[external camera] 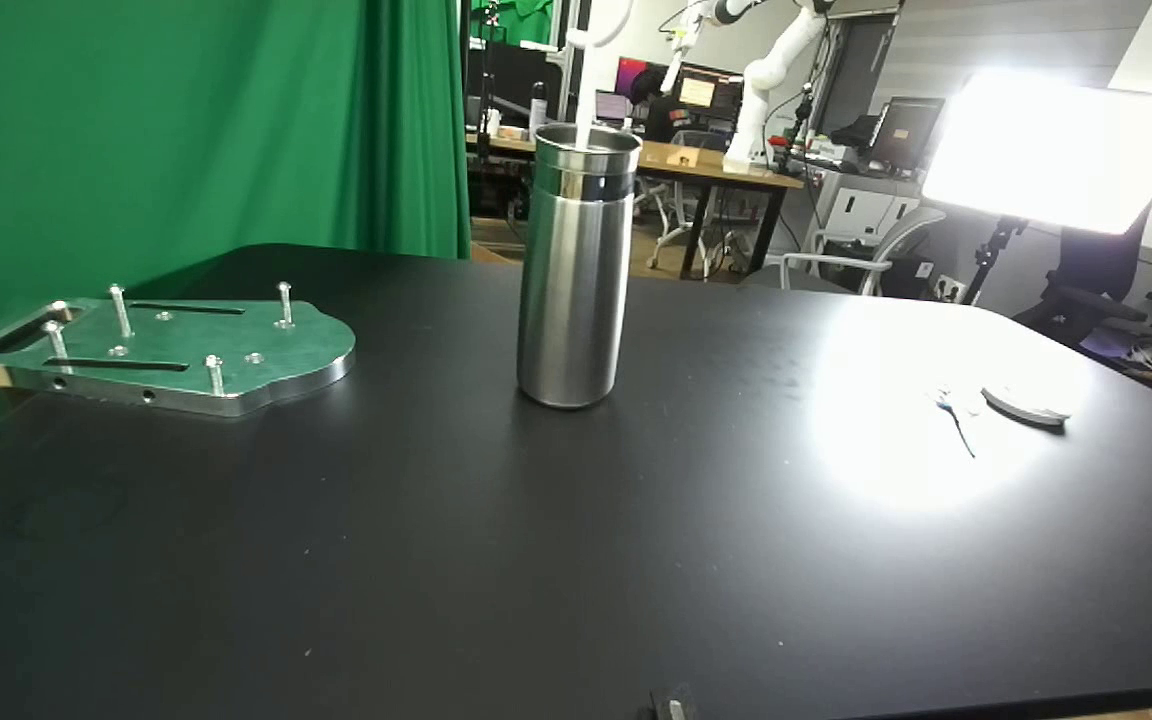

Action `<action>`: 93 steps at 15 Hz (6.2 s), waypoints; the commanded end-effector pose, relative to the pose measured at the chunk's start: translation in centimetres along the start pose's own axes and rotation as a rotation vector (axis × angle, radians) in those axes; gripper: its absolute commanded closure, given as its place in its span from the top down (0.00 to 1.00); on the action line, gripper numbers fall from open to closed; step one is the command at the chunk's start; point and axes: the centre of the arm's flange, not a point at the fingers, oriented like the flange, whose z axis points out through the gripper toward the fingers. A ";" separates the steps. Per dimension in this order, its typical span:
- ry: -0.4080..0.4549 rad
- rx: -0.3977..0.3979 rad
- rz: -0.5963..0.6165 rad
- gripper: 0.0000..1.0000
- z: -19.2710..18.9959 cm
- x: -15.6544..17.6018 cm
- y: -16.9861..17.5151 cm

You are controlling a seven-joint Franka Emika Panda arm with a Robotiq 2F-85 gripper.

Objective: Move the brush inside the silver flask up and down

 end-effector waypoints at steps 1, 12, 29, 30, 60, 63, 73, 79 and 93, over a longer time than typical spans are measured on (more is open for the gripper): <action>0.000 -0.051 0.025 0.04 0.9 0.6 2.1; -0.054 -0.132 -0.003 0.04 6.3 0.7 1.6; 0.068 -0.122 0.013 0.04 -2.3 0.2 3.1; 0.078 -0.119 0.014 0.04 -2.9 0.0 3.1; 0.028 0.091 0.036 0.04 3.2 2.1 3.8; 0.030 0.070 0.049 0.04 3.1 2.5 5.0; 0.039 0.017 0.112 0.04 2.5 2.8 9.9; 0.031 -0.006 0.117 0.04 2.7 2.0 10.3; -0.048 -0.055 0.083 0.04 7.2 1.2 8.7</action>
